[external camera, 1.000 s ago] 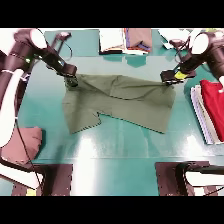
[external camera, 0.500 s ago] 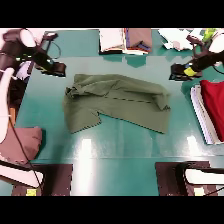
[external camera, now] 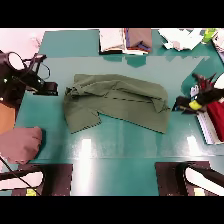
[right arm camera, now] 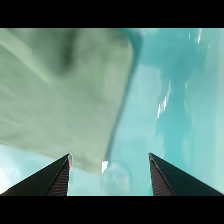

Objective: Fold the shirts.

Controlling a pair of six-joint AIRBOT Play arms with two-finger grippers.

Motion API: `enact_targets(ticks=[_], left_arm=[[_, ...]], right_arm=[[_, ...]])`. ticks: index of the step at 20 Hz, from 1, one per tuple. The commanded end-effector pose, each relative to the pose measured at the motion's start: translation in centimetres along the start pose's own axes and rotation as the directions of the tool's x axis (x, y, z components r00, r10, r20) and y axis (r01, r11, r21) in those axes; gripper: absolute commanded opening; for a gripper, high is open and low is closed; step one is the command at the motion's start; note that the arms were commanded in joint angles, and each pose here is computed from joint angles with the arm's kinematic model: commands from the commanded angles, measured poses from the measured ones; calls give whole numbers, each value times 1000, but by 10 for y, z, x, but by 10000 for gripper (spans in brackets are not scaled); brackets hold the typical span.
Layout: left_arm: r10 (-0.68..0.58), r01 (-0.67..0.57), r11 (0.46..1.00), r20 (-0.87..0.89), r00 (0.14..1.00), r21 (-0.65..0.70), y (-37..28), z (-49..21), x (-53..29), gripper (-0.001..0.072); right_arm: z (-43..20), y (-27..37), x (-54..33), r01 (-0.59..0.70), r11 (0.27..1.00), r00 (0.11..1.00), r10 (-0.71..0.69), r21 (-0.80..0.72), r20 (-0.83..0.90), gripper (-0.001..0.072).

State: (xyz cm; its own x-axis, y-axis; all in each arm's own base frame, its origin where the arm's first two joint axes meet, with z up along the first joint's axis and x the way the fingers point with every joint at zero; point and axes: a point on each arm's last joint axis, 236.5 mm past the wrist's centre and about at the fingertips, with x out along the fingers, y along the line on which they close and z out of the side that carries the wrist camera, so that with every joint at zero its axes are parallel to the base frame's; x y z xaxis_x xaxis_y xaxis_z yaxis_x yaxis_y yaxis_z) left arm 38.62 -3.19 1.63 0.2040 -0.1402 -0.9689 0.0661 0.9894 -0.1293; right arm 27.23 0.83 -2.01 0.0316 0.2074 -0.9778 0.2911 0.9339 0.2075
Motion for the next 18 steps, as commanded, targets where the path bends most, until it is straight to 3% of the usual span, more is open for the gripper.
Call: enact_targets(ticks=[1, 3, 7, 13, 15, 17, 18], left_arm=[[-10, 10, 1000, 2, 1000, -19, 0, -8, 14, 481], [-10, 10, 1000, 6, 1000, -19, 0, -7, 14, 481], [-9, 9, 1000, 9, 1000, -18, 1, -6, 14, 481], [-9, 9, 1000, 3, 1000, -10, 1, -8, 14, 481], [-9, 9, 1000, 4, 1000, -11, 1, -7, 14, 482], [-10, 10, 1000, 5, 1000, -11, 0, -7, 14, 482], [-13, 13, 1000, 7, 1000, -12, 0, -7, 14, 483]], right_arm=[[-41, -10, 39, 5, 996, 994, 4, 87, -108, 553], [-47, -2, 50, -24, 995, 993, 36, 100, -115, 512], [-45, 26, 65, -41, 997, 996, 46, 67, -75, 509], [-60, 34, 93, 1, 999, 985, 6, 40, -175, 499], [-57, 38, 94, -2, 1000, 987, 6, 25, -159, 332], [-53, 42, 91, -12, 1000, 992, 13, 11, -127, 71], [-51, 43, 88, -16, 1000, 993, 17, 9, -113, 18]])
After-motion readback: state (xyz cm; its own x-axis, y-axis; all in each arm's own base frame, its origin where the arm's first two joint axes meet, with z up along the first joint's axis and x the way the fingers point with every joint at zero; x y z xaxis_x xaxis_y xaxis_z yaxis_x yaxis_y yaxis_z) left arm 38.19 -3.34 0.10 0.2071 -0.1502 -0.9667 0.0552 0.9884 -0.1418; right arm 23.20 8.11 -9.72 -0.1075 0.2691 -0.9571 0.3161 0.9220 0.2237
